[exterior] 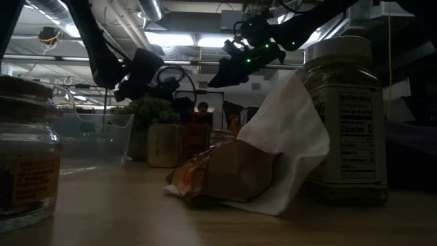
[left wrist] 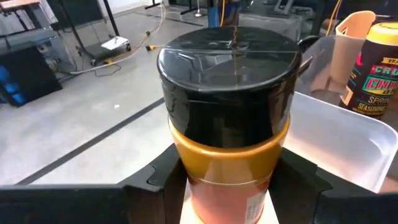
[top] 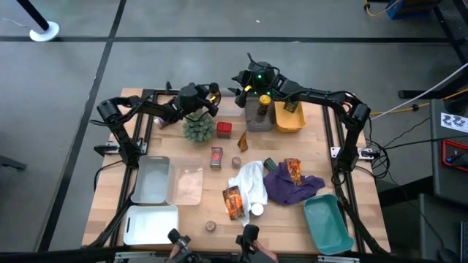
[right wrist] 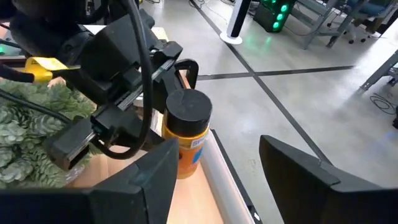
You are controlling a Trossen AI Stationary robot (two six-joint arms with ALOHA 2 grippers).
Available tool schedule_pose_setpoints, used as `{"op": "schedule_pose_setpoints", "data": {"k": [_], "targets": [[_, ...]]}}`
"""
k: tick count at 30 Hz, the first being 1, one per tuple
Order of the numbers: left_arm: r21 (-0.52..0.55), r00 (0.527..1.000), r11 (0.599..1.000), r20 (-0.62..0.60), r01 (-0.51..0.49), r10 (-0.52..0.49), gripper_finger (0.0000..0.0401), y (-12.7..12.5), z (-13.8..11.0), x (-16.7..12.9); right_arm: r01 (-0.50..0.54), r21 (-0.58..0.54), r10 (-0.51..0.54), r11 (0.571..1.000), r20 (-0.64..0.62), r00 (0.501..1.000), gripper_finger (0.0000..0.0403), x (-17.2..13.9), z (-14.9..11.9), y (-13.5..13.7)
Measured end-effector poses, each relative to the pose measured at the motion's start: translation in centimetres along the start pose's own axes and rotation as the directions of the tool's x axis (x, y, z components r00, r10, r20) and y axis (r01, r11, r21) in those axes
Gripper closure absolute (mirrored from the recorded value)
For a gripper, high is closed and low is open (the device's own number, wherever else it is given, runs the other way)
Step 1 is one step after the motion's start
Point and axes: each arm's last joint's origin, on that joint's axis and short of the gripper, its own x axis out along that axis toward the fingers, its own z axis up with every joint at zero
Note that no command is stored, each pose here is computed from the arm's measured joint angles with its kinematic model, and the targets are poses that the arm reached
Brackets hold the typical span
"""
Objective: Sort spices by type
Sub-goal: Put the orange seasoning bottle into the top transparent bin
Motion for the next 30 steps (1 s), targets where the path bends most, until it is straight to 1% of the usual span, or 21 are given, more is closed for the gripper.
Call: {"op": "schedule_pose_setpoints", "data": {"k": [3,7,27,30], "targets": [[0.009,1.0,1.0,-0.025,0.001,-0.001,0.0232,-0.04,-0.43,0.13,-0.018,0.0,0.018,1.0,0.004,1.0,0.0178,0.0,0.0,0.05],[0.026,1.0,1.0,-0.027,0.002,-0.002,0.0232,-0.05,-0.5,0.16,-0.023,0.0,0.023,1.0,0.004,1.0,0.0178,0.01,-0.01,0.07],[0.019,1.0,1.0,-0.026,0.002,-0.002,0.0232,-0.07,-0.5,0.15,-0.023,0.001,0.023,1.0,0.002,1.0,0.0178,0.06,-0.1,0.05],[0.016,1.0,1.0,-0.025,0.002,-0.002,0.0216,-0.06,-0.5,0.15,-0.023,0.001,0.023,1.0,0.002,1.0,0.0178,0.06,-0.1,0.05]]}}
